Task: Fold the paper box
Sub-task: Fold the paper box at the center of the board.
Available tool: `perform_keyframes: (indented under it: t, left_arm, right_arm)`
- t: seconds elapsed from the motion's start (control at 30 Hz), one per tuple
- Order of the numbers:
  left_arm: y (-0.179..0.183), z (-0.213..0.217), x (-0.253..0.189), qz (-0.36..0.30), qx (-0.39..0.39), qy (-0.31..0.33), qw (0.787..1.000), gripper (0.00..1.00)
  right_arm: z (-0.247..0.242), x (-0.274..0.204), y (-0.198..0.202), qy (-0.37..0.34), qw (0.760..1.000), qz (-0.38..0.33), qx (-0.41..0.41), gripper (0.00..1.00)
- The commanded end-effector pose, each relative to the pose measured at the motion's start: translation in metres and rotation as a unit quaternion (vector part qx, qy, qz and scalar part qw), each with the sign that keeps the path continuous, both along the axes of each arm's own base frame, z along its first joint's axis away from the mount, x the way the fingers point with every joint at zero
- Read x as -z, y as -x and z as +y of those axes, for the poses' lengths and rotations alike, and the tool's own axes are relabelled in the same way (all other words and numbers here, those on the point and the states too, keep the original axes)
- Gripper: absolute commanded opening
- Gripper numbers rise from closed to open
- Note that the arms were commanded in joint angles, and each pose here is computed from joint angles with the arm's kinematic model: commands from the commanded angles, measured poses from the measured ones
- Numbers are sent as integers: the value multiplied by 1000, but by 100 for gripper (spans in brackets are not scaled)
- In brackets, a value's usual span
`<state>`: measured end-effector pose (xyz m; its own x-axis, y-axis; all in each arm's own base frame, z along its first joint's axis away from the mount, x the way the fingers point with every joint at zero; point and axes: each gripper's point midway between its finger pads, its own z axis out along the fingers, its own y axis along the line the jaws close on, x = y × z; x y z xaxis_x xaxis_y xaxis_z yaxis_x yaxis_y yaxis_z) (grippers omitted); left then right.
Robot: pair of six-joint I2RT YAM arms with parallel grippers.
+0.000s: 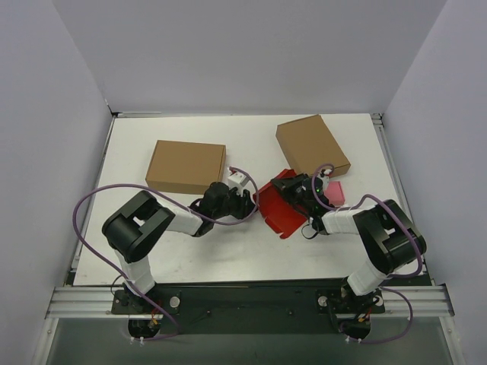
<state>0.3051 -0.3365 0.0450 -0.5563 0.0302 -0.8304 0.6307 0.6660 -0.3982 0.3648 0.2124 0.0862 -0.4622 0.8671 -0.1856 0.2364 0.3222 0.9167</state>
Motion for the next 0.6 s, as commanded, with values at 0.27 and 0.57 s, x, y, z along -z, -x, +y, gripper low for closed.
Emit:
perform_keyframes:
  t: [0.27, 0.57]
  left_arm:
    - [2, -28, -66, -73, 41, 96, 992, 41]
    - [2, -29, -66, -75, 44, 98, 991, 51]
  right_arm:
    - [7, -34, -2, -9, 998, -58, -15, 0]
    - [8, -33, -2, -11, 998, -56, -17, 0]
